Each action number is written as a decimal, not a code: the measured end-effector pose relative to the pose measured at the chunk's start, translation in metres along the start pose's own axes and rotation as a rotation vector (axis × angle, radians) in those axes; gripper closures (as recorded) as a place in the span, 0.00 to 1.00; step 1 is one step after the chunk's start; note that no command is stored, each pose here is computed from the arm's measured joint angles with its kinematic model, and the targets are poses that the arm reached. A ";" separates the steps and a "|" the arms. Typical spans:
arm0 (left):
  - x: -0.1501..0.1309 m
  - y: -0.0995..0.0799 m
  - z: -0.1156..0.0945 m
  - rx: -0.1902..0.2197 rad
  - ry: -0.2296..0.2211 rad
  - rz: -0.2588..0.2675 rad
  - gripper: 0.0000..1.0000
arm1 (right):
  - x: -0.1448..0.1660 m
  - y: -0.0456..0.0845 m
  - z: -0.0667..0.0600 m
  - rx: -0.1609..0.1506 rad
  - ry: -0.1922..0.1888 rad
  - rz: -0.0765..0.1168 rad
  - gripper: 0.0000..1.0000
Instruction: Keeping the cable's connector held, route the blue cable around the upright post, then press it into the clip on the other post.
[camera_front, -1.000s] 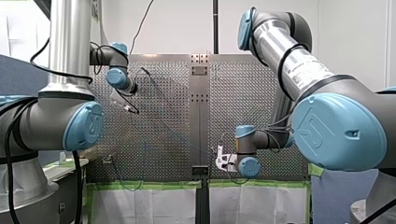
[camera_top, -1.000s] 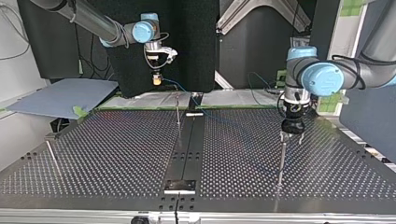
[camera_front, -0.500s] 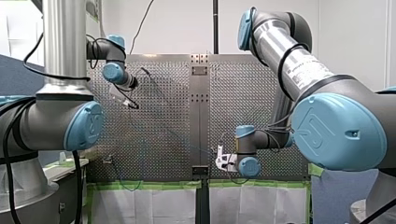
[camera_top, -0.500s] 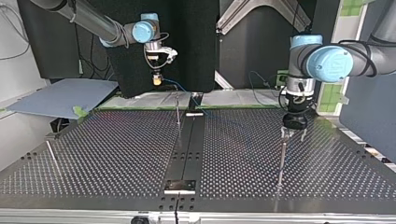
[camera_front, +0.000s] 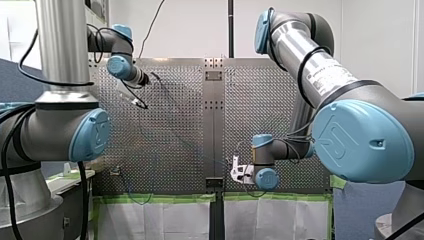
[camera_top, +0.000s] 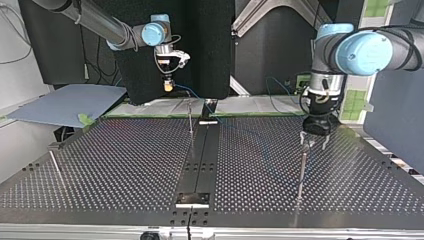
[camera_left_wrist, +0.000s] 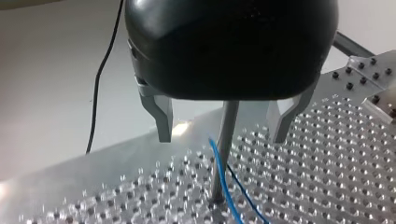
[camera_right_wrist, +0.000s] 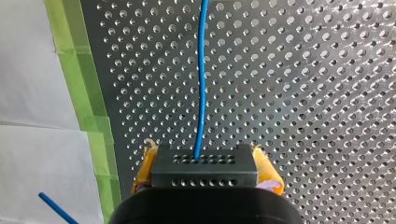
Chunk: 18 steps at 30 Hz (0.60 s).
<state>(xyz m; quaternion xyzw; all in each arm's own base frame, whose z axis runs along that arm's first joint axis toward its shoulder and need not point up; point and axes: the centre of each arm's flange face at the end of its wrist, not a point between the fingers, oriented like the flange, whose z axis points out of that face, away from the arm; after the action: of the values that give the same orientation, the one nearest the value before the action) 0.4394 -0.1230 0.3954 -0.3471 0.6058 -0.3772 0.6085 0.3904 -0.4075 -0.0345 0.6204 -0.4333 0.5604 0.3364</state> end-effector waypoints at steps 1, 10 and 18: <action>-0.001 -0.003 -0.003 -0.002 0.000 0.009 0.00 | 0.000 0.000 0.000 0.000 0.000 0.000 1.00; -0.014 -0.029 -0.022 0.049 -0.020 0.110 0.00 | 0.000 -0.001 0.000 0.005 0.000 0.004 1.00; -0.018 -0.038 -0.024 0.052 0.015 0.190 0.00 | 0.000 -0.001 0.000 0.008 -0.002 0.005 1.00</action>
<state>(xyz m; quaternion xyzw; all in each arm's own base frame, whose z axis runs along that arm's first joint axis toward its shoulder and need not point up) 0.4139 -0.1246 0.4370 -0.2693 0.6306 -0.3360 0.6457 0.3911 -0.4072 -0.0345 0.6212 -0.4328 0.5624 0.3324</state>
